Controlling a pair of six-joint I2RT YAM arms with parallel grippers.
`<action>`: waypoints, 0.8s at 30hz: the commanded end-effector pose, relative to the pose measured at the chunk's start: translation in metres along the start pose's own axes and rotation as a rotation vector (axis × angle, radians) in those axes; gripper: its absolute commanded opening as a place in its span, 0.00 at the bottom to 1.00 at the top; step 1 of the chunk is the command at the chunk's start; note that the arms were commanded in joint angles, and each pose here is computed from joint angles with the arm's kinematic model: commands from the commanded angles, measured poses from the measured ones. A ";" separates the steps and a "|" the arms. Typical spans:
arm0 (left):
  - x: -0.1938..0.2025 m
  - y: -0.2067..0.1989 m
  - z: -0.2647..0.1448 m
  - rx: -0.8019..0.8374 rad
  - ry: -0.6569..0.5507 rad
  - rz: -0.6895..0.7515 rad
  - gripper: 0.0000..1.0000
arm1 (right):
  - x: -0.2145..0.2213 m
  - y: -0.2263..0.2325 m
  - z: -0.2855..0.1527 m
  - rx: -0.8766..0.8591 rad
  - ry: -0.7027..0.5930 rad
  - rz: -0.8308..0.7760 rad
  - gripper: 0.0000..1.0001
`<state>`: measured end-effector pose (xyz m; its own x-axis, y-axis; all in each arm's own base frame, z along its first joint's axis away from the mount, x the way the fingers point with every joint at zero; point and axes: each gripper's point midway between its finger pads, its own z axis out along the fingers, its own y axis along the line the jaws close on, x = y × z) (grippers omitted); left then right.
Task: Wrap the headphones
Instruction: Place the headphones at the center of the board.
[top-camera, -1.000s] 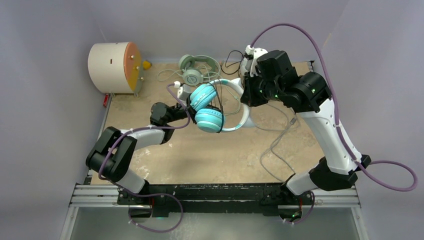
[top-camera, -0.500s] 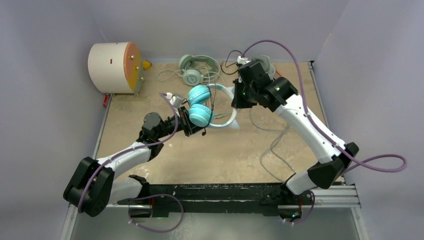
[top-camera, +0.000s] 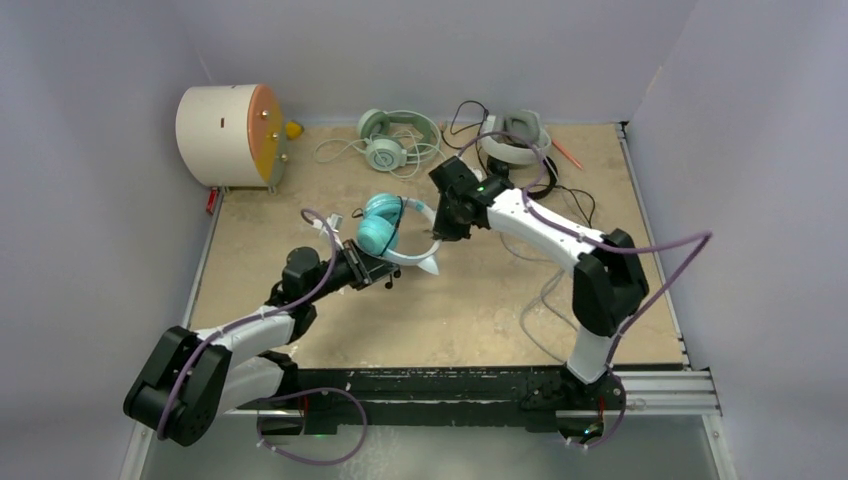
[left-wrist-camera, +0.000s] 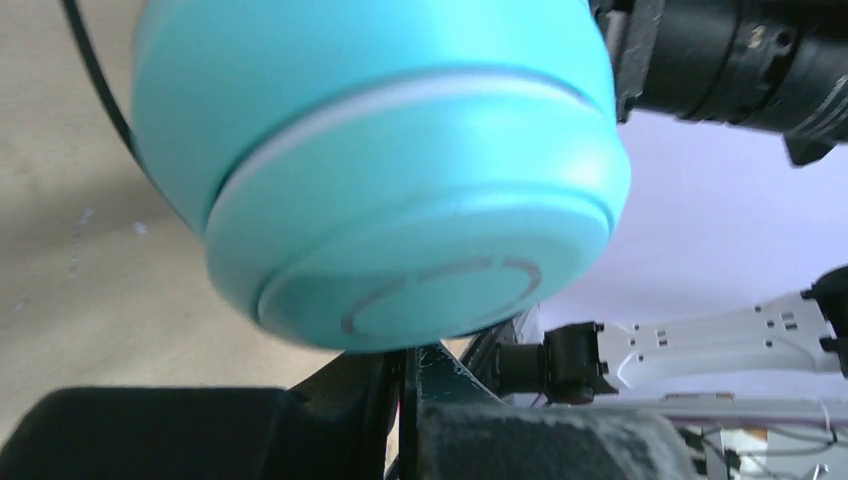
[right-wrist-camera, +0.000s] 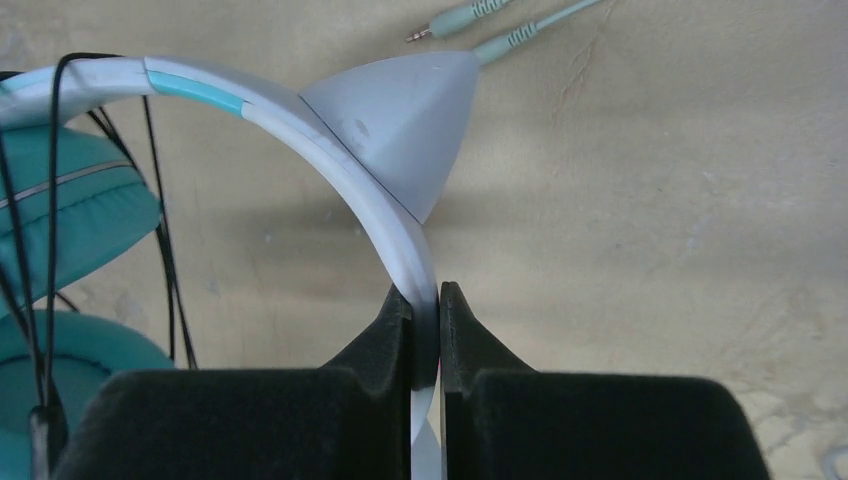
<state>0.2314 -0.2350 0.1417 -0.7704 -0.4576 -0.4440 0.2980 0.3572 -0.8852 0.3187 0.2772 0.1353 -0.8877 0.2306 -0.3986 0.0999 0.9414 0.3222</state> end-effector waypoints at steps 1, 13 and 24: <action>0.009 0.022 -0.007 -0.093 0.015 -0.090 0.00 | -0.049 0.026 0.023 -0.038 -0.217 0.217 0.00; 0.029 0.104 -0.028 -0.379 0.000 -0.250 0.00 | -0.007 0.043 0.104 0.084 -0.271 0.057 0.00; 0.011 0.136 -0.066 -0.633 -0.134 -0.353 0.41 | 0.019 0.090 0.118 -0.069 -0.250 -0.184 0.30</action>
<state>0.2275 -0.1540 0.0233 -0.7217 -0.6664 -0.1869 -0.2928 0.5386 -0.7900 0.3435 0.3748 0.0261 -0.8101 0.0994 -0.5778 -0.0310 0.9769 0.2115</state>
